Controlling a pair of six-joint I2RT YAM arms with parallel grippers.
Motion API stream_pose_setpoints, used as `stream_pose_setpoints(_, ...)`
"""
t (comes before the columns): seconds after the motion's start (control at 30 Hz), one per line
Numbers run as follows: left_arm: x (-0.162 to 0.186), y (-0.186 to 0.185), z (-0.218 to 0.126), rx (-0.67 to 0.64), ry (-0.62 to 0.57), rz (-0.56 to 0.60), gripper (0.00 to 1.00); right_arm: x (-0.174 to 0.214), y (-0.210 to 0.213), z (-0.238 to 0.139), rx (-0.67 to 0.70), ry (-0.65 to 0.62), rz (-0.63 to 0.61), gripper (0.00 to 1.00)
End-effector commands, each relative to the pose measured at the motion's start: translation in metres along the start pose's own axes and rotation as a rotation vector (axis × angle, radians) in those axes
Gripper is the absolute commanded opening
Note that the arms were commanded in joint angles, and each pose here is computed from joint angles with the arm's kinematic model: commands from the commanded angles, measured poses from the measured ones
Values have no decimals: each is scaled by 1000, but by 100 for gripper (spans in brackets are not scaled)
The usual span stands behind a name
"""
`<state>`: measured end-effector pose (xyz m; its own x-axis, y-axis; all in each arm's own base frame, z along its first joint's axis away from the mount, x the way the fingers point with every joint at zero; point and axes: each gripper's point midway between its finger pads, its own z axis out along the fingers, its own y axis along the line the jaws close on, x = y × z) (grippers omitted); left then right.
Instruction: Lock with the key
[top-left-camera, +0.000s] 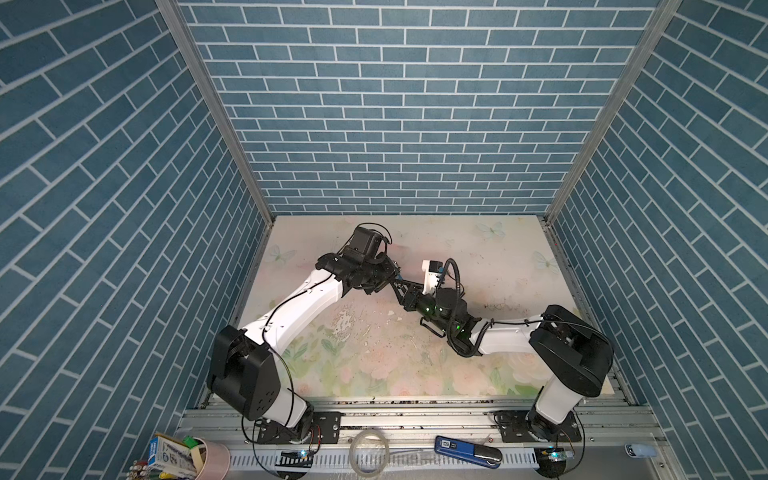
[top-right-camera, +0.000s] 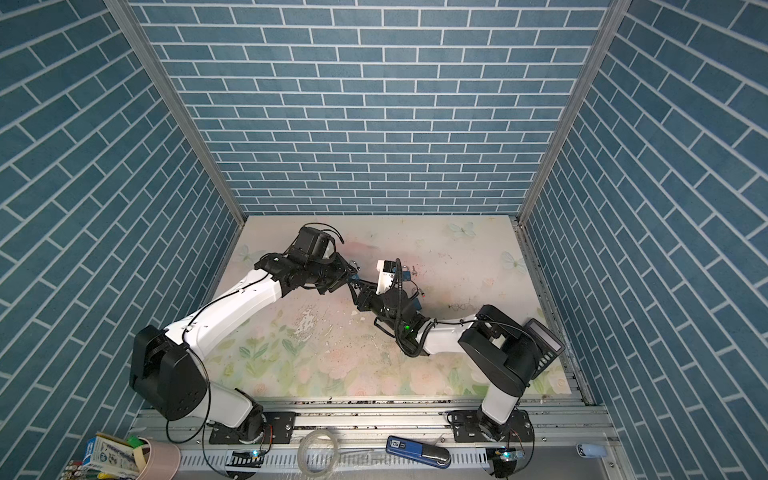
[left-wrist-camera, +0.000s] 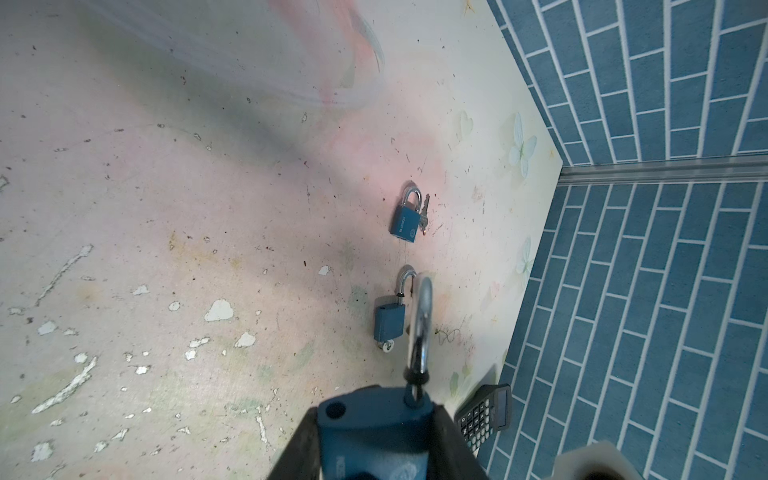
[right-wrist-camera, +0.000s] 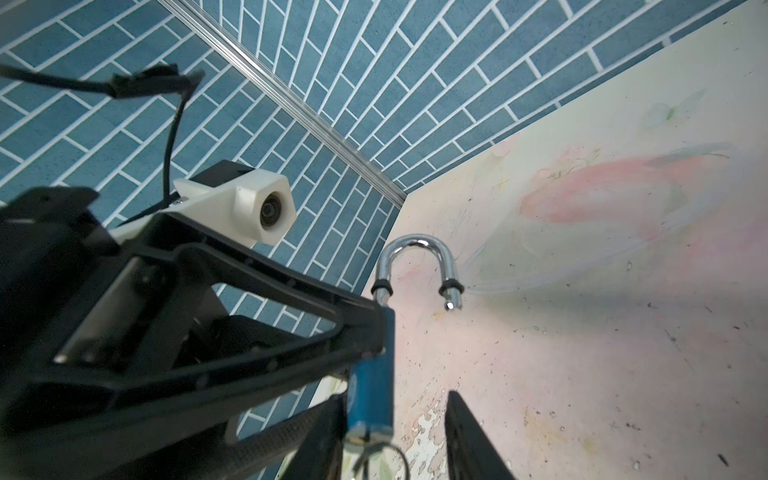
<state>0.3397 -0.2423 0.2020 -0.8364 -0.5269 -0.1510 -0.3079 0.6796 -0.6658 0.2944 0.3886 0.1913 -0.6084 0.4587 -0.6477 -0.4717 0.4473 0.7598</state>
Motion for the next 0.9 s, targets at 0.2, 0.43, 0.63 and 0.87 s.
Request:
stream_pose_setpoints(0.2,1,-9,-8,44,-11,5,15,-14,12,2,-53,-52,31,37)
stream_pose_setpoints(0.43,1,-9,-6,46,-7,4,15,-13,11,3,-53,-50,31,34)
stream_pose_setpoints(0.63,1,-8,-6,46,-6,4,15,-13,9,4,-48,-48,31,31)
stream_pose_setpoints(0.87,1,-8,-4,44,-6,0,15,-12,10,6,-52,-42,34,29)
